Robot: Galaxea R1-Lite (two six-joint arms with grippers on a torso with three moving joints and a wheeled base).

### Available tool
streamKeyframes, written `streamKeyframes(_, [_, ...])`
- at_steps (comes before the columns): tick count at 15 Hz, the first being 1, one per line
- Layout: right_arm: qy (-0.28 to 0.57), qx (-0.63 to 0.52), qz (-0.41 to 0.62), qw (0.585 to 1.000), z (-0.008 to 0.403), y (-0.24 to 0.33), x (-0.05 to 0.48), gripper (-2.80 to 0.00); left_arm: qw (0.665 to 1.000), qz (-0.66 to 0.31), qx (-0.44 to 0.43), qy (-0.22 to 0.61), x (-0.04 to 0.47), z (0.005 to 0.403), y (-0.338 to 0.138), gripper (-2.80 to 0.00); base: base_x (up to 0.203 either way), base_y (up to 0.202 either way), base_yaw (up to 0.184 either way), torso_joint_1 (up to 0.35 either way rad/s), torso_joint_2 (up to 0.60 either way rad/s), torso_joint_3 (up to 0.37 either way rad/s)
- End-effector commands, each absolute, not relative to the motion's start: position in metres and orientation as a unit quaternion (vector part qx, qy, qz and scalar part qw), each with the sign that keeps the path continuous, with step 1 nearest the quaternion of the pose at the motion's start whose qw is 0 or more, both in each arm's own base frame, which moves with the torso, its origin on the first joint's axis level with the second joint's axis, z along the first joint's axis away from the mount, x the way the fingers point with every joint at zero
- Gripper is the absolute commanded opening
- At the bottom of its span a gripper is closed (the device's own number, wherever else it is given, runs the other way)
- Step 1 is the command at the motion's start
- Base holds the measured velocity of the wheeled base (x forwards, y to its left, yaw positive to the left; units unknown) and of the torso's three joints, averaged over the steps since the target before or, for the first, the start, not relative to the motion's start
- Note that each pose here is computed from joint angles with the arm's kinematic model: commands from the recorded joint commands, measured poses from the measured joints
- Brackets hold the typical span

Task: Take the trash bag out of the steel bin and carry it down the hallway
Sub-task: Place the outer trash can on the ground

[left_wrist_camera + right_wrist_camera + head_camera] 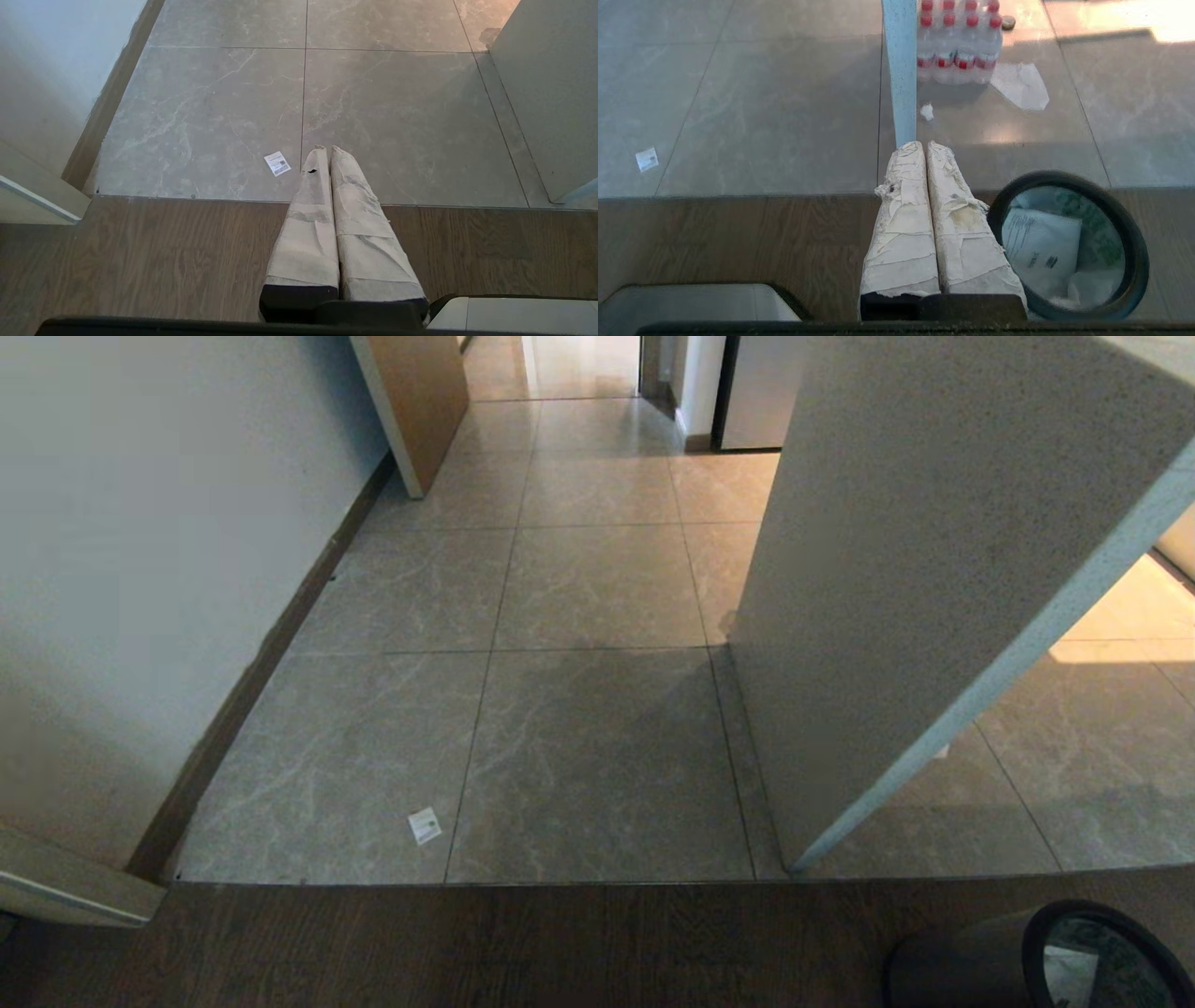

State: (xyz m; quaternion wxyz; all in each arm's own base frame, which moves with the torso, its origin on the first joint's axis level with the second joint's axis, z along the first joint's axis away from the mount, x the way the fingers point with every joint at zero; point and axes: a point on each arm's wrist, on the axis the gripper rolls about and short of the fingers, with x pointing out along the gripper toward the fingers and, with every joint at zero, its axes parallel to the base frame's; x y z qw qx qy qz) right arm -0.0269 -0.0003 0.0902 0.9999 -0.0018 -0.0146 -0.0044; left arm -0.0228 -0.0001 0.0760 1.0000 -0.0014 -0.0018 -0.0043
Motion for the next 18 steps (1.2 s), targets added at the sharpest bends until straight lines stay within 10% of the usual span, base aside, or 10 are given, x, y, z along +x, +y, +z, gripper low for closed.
streamKeyframes(1, [-0.033, -0.002, -0.005, 0.999, 0.123, 0.000, -0.033, -2.80, 1.000, -0.005, -0.002, -0.003, -0.023, 0.076, 0.000, -2.80, 0.000, 0.000, 0.000, 0.000, 0.00, 0.000])
streamKeyframes(6, [0.151, -0.006, -0.066, 0.986, 0.255, -0.002, -0.011, -2.80, 1.000, -0.005, -0.002, -0.002, -0.023, 0.076, 0.000, -2.80, 0.000, 0.000, 0.000, 0.000, 0.00, 0.000])
streamKeyframes(11, [0.392, 0.006, -0.212, 0.895, 0.251, -0.017, 0.079, -2.80, 1.000, -0.005, -0.002, -0.002, -0.023, 0.076, 0.000, -2.80, 0.000, 0.000, 0.000, 0.000, 0.00, 0.000])
streamKeyframes(18, [0.436, 0.160, -0.262, 0.846, 0.179, -0.112, 0.184, -2.80, 1.000, -0.005, -0.002, -0.002, -0.023, 0.076, 0.000, -2.80, 0.000, 0.000, 0.000, 0.000, 0.00, 0.000])
